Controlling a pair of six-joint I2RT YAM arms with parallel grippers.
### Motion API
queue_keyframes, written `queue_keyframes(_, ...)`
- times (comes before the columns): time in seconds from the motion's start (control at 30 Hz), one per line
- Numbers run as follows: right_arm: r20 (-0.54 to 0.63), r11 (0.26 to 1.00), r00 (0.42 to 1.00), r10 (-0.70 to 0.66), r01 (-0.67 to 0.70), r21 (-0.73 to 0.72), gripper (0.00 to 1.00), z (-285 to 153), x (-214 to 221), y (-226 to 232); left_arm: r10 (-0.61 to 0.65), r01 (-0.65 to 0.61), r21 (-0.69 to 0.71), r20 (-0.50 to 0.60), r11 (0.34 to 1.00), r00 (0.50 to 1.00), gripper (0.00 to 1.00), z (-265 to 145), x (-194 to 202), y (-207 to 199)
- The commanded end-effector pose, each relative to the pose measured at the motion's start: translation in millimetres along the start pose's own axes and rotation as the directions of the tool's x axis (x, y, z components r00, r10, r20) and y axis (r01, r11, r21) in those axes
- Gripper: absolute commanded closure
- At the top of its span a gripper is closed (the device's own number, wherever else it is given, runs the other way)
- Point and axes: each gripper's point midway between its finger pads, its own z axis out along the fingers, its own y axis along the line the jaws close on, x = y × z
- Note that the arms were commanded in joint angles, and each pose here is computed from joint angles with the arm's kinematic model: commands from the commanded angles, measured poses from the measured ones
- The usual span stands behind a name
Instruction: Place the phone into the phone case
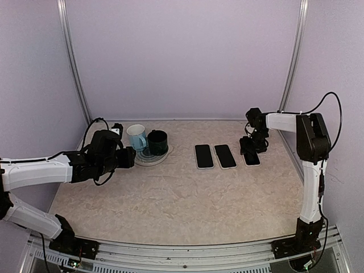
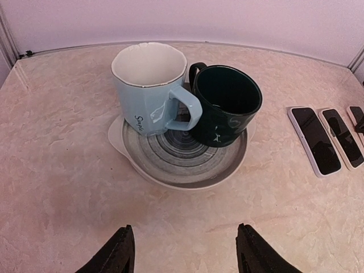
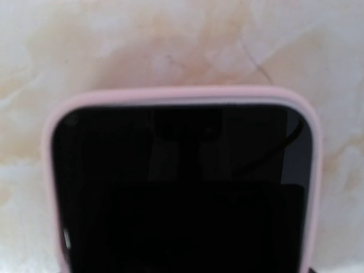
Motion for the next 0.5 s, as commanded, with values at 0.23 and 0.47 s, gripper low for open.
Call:
queue_keyframes(0.23, 0.103, 0.996, 0.995, -0.015, 0.024, -0.085, 0.01, -36, -14, 15, -0.01, 0.012, -0.075, 0.015, 0.997, 1.0, 0.39, 0, -6, 17)
queue_keyframes(0.47, 0.432, 0.971, 0.901, -0.04, 0.137, -0.196, 0.01, -142, -44, 29, -0.035, 0.046, -0.136, 0.079, 0.99, 0.996, 0.39, -3, -29, 35)
